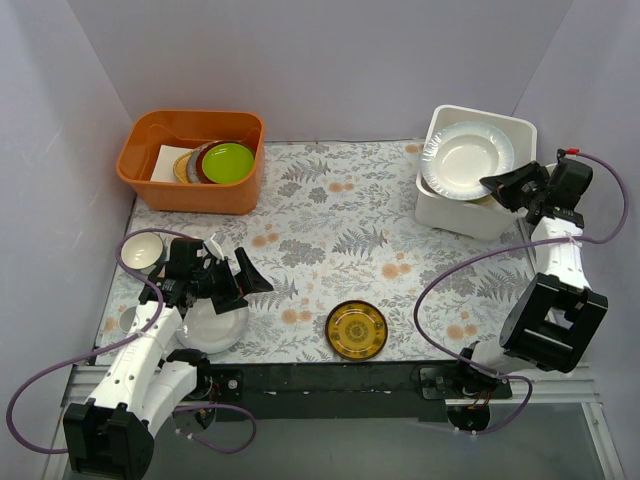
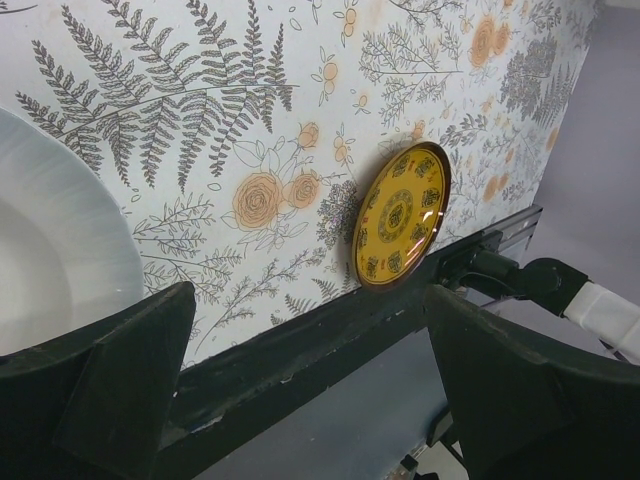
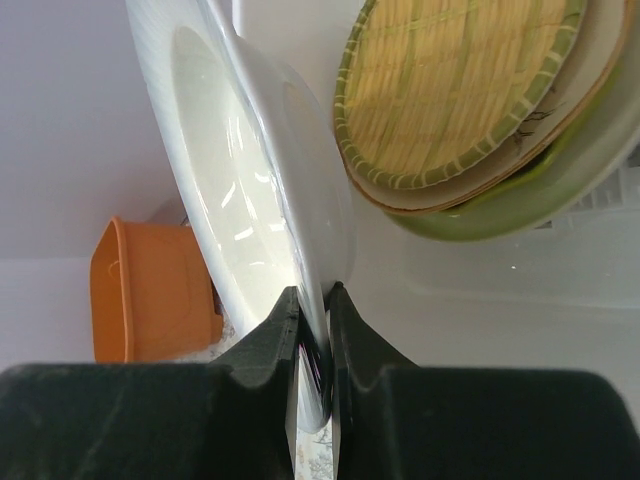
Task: Place the plates into the plastic bin on the countertop
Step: Place the plate in the plastic bin.
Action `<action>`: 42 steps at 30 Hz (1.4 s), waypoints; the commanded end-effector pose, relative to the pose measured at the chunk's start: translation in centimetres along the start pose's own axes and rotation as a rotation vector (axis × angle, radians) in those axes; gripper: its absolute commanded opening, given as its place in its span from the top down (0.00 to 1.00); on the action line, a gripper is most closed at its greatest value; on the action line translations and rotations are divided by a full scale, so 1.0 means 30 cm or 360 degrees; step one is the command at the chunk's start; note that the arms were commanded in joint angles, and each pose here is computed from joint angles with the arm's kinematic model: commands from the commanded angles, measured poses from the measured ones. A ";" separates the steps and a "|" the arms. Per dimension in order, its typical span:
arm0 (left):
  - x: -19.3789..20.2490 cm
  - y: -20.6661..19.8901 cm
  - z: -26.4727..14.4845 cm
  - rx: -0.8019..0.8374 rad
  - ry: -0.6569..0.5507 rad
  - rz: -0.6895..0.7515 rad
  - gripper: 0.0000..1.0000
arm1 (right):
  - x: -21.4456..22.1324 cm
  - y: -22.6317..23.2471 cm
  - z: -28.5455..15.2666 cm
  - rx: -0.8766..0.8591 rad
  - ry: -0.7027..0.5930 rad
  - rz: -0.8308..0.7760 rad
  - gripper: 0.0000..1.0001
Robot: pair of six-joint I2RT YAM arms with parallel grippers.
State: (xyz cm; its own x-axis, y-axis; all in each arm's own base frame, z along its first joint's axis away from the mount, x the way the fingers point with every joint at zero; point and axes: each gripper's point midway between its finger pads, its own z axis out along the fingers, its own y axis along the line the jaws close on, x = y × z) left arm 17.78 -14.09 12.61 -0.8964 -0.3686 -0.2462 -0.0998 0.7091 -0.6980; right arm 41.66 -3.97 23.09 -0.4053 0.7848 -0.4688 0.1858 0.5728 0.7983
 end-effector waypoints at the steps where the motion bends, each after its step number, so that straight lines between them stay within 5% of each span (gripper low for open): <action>1: 0.007 -0.010 -0.005 0.0044 -0.0001 0.0008 0.02 | -0.153 0.089 -0.029 -0.0161 -0.0237 -0.0102 0.99; 42: 0.057 -0.001 -0.002 0.0088 0.0050 -0.0035 0.02 | -0.155 -0.119 0.228 0.0144 -0.0070 -0.0070 0.93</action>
State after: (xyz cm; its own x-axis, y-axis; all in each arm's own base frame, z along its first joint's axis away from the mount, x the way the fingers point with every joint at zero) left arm 16.47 -14.58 11.93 -0.9062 -0.3675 -0.2089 -0.1074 0.6781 -0.7271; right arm 47.00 -7.92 16.14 -0.4029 0.8085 -0.4290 0.3743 0.5733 0.7289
